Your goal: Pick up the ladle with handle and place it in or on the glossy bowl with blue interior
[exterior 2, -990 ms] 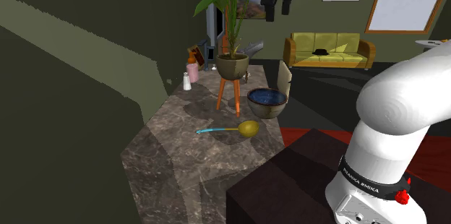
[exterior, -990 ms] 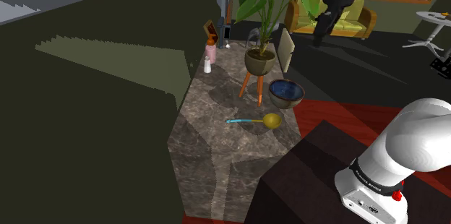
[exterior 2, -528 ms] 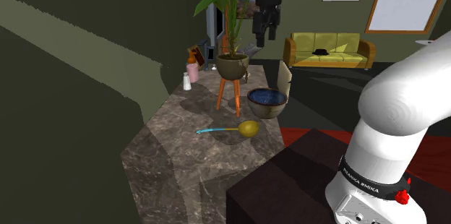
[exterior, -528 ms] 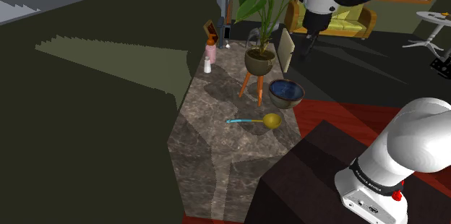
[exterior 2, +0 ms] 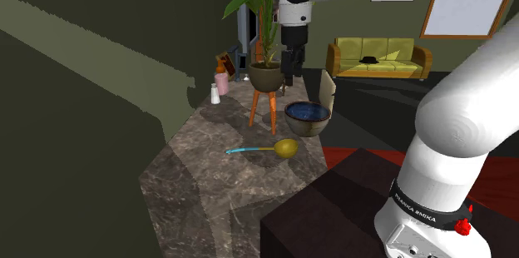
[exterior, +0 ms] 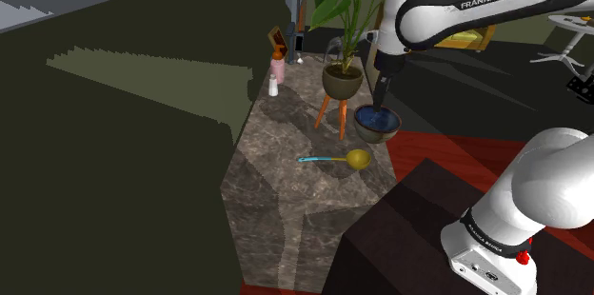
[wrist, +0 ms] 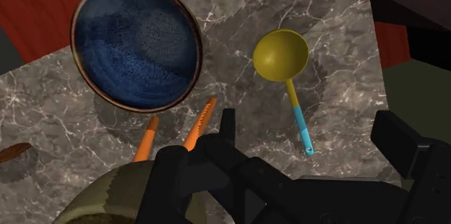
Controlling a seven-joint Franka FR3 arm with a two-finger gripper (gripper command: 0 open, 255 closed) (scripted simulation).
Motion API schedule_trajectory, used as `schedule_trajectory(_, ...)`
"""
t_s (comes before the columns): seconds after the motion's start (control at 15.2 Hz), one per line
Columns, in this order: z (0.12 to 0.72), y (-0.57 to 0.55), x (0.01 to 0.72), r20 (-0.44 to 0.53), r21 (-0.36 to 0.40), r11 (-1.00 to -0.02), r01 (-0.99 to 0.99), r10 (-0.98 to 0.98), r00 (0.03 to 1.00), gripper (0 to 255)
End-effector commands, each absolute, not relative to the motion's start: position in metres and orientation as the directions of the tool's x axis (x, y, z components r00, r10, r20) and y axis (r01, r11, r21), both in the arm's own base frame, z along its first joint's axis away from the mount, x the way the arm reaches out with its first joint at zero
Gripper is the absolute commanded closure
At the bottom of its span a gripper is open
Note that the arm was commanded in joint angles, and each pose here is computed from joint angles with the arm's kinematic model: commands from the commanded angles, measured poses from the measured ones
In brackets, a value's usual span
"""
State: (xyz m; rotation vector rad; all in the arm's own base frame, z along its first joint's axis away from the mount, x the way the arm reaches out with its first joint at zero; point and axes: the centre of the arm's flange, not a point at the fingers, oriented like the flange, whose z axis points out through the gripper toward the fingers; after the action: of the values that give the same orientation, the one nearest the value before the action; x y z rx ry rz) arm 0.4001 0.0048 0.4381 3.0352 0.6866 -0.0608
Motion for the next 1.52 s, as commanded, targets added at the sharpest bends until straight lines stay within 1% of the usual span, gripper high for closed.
schedule_trajectory(0.0, 0.411, 0.007, 0.412, -0.051, -0.001, -0.885, 0.465, 0.465, 0.884, 0)
schedule_trajectory(0.46, 0.323, 0.020, 0.442, -0.070, -0.076, -0.816, 0.573, 0.578, 0.813, 0)
schedule_trajectory(1.06, 0.211, 0.047, 0.470, -0.080, -0.172, -0.704, 0.689, 0.707, 0.703, 0)
schedule_trajectory(1.45, 0.180, 0.049, 0.465, -0.080, -0.172, -0.704, 0.689, 0.707, 0.703, 0)
